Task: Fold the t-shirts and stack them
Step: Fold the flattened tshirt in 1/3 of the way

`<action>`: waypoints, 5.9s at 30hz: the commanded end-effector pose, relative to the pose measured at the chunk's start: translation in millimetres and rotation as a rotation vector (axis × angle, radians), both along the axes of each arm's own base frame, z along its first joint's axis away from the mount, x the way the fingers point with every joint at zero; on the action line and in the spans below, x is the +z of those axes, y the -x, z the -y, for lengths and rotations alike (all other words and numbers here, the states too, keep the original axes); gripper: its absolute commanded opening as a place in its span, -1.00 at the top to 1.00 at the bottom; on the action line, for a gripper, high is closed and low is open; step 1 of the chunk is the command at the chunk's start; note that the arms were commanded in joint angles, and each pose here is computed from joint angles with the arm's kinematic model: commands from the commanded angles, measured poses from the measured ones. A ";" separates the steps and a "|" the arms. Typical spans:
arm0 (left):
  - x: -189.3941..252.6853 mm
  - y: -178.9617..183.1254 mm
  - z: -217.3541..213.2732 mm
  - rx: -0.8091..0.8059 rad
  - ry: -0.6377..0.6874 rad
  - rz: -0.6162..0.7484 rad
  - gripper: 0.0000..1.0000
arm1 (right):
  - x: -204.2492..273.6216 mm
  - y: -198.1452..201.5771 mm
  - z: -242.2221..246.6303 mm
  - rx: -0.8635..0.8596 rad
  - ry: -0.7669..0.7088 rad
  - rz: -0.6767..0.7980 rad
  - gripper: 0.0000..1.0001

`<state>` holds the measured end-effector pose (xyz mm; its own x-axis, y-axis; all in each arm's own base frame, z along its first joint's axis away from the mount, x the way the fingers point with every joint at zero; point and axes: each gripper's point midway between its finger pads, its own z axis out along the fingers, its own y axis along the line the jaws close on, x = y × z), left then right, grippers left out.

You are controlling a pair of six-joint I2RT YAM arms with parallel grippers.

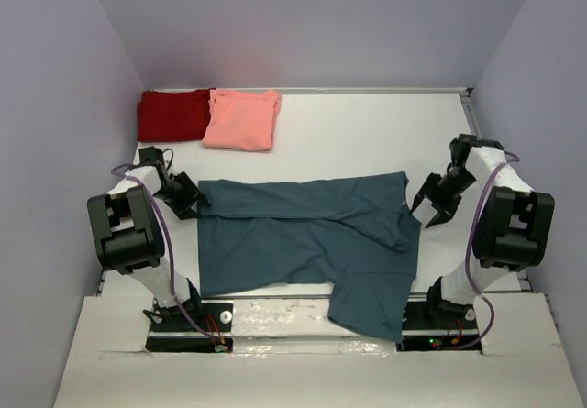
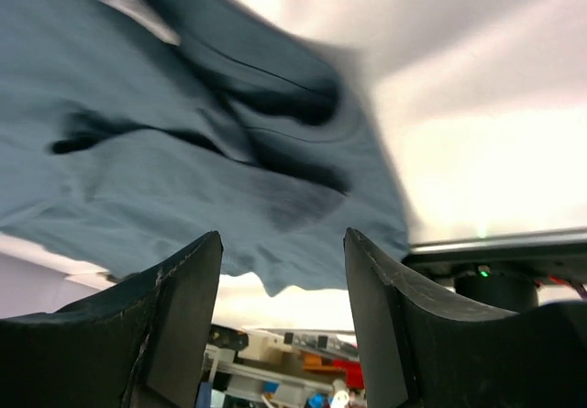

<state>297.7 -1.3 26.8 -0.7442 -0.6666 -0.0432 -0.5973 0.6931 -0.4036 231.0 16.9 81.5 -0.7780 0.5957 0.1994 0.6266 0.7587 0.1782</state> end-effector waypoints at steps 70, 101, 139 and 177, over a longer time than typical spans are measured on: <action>22.9 -44.4 131.3 -0.368 0.488 0.154 0.92 | -39.8 -163.3 -30.3 -0.060 -0.339 0.460 1.00; -18.3 -133.1 103.2 -0.368 0.166 0.126 1.00 | -70.1 -243.5 11.8 -0.093 -0.126 0.451 1.00; 115.6 -150.0 160.5 -0.496 0.341 0.437 1.00 | 54.0 -232.3 -93.3 0.207 -0.538 0.600 -0.33; 26.2 -138.8 327.2 -0.690 0.537 0.261 0.24 | -24.8 -214.1 -102.6 0.258 -0.458 0.464 -0.27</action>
<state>430.4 -322.8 34.6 -0.9961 -0.0642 -0.0608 0.0141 0.5634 -0.8261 440.6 123.0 58.5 -0.9450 0.3267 0.0174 0.2374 0.6482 0.7235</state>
